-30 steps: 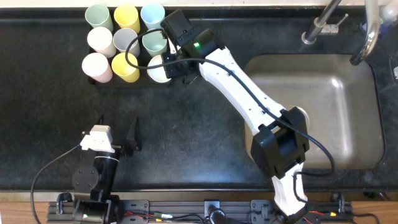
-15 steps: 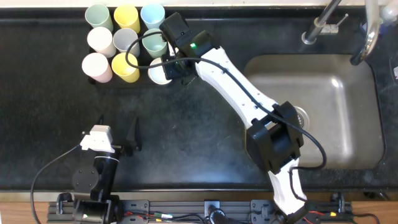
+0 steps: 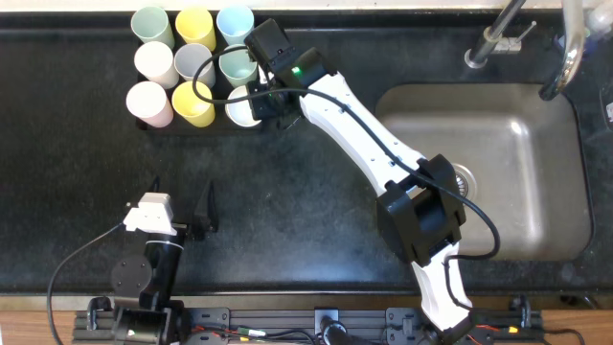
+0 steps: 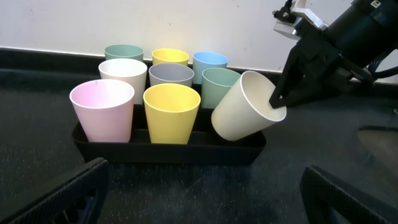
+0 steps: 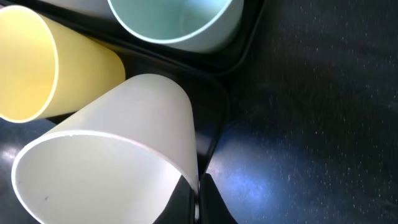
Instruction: Store Cups
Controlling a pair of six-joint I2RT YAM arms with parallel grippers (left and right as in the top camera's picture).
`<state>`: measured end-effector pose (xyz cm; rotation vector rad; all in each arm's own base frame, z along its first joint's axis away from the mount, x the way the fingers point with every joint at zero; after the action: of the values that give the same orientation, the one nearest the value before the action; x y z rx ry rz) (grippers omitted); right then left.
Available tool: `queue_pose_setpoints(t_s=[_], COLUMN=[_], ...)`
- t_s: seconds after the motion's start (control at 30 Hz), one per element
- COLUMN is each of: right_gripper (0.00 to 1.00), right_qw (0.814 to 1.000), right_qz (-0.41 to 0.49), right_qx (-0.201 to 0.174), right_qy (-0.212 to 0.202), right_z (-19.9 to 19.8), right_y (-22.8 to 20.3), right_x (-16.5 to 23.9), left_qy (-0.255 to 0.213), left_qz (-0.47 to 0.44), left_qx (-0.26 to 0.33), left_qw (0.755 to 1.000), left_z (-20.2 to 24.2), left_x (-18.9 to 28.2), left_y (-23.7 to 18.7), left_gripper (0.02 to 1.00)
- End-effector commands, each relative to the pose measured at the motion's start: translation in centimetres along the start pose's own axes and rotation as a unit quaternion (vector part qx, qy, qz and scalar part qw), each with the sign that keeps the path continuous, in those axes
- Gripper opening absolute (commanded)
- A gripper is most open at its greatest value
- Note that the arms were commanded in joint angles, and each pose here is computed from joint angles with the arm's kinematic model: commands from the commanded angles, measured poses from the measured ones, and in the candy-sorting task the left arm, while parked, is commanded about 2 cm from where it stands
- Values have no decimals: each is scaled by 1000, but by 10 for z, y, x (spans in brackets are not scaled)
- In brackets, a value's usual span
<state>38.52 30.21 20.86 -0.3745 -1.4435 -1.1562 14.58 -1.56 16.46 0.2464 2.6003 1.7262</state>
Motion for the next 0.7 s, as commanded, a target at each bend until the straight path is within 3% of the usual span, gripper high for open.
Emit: queue_pose_setpoints(t_s=[0.03, 0.7], right_gripper=[60, 126], right_qw=[1000, 1000], right_qz=[-11, -5], right_qx=[-2, -3], right_qy=[4, 3], right_z=[3, 2], right_y=[7, 5], right_x=[-3, -3], left_qy=[-5, -5], left_qz=[0, 0], left_qx=[-9, -9], left_qw=[1000, 1000], left_z=[0, 0], left_x=[0, 0], left_y=[0, 0], left_gripper=[1000, 1000])
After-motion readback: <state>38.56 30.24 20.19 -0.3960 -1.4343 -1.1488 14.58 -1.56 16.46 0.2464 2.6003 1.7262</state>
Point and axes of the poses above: each gripper's point midway between its finger pads, its own x axis back along the fingers, its own z axis along the line the jaws close on, y = z × x, the point moved 10 cm from there along x, back along the fingers, and after that the axes turned 15 degrees about x, right-handed, at the moved point
